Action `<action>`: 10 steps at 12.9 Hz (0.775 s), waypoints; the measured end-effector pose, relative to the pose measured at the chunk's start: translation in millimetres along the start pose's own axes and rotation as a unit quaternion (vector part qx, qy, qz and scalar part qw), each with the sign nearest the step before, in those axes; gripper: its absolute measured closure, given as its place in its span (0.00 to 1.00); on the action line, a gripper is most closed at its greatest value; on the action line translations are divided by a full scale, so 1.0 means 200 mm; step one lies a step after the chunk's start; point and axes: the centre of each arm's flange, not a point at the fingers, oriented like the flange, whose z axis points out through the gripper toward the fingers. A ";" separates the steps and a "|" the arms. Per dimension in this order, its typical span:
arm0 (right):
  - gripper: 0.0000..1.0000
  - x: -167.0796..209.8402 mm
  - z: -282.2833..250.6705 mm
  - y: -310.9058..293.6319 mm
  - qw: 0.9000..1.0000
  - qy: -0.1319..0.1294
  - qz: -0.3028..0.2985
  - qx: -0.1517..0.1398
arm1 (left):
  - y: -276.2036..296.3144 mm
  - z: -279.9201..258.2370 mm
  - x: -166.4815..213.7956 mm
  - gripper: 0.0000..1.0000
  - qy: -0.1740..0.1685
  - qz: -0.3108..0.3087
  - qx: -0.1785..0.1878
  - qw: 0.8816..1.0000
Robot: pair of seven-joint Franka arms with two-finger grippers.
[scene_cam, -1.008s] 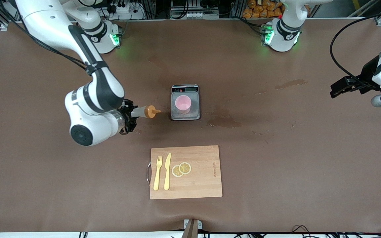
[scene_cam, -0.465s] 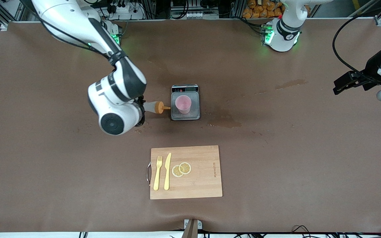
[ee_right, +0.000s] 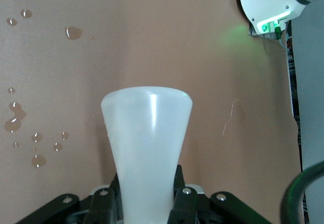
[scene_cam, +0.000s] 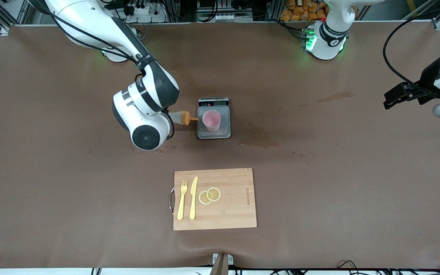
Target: Add sauce to pink cup with both arms
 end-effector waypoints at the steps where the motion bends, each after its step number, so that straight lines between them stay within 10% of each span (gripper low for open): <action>1: 0.61 -0.01 0.01 0.01 1.000 0.010 0.003 0.000 | 0.00 0.01 0.00 0.00 -0.001 0.000 0.000 1.000; 10: 0.61 -0.02 0.06 0.10 0.995 0.099 0.018 -0.027 | -0.02 0.03 0.02 0.00 -0.005 -0.004 0.001 1.000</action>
